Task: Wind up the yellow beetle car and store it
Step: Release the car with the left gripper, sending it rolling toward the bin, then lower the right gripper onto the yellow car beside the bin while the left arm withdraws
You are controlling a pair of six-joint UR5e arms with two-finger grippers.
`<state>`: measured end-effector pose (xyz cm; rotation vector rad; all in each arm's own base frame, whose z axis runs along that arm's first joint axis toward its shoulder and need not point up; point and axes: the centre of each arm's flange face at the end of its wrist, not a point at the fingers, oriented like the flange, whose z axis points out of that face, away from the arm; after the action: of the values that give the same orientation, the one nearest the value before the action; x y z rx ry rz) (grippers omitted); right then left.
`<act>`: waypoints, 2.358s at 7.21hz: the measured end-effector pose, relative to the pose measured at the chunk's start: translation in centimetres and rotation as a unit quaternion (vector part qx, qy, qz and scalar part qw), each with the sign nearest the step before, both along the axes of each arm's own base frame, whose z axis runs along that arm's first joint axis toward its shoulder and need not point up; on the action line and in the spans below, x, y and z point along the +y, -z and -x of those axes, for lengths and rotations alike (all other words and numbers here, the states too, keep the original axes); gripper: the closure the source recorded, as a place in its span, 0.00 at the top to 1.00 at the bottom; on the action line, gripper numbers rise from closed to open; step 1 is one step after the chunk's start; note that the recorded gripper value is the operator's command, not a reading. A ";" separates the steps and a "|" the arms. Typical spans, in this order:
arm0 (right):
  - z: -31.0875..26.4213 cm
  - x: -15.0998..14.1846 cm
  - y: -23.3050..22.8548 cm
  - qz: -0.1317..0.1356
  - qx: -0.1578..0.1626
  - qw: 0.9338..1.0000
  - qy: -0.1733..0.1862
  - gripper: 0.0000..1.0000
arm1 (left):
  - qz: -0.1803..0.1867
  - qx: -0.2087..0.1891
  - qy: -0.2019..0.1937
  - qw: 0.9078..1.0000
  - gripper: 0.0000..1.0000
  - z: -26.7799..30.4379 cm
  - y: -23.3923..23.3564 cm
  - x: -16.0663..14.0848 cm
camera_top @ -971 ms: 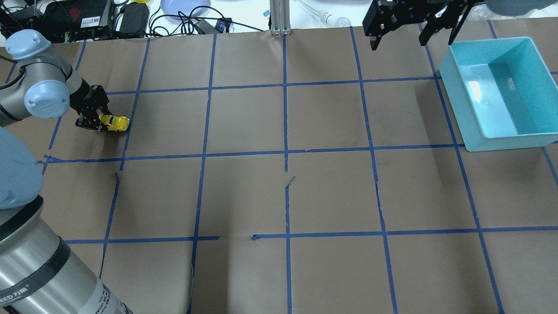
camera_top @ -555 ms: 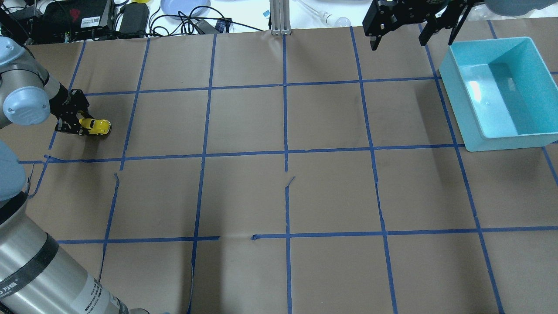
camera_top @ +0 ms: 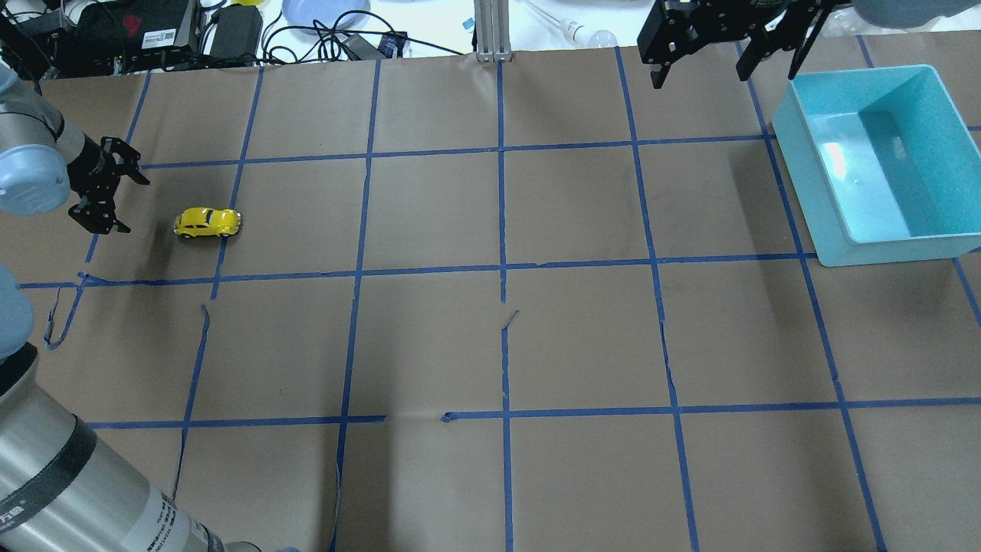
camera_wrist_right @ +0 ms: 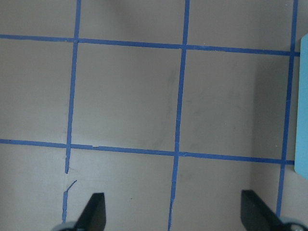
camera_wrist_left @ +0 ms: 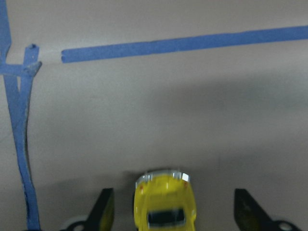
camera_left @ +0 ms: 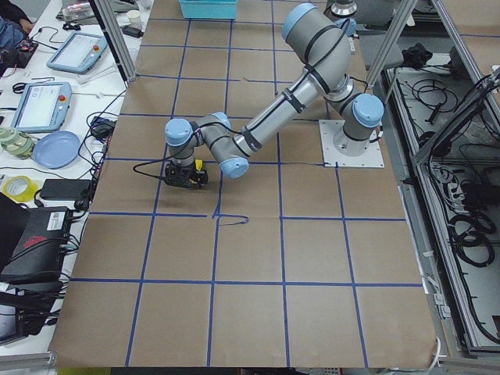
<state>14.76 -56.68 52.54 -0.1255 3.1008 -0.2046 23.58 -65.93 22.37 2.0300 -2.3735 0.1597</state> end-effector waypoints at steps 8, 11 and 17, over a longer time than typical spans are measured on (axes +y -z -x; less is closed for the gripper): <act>0.0 0.0 0.0 -0.001 0.001 1.000 -0.001 1.00 | -0.002 -0.037 0.389 0.921 1.00 17.1 -20.4 1.0; 0.0 -0.1 0.1 -0.001 0.001 1.000 -0.007 1.00 | 0.008 -0.052 0.495 0.868 1.00 25.2 -25.9 3.1; 10.1 -3.8 5.2 -0.027 0.023 0.928 -0.371 1.00 | -0.005 -0.049 0.633 0.773 1.00 37.7 -25.3 9.7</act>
<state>4.66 -60.45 47.34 -1.2698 2.8356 -0.0837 -14.08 -56.18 47.69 0.0586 -3.1401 0.1968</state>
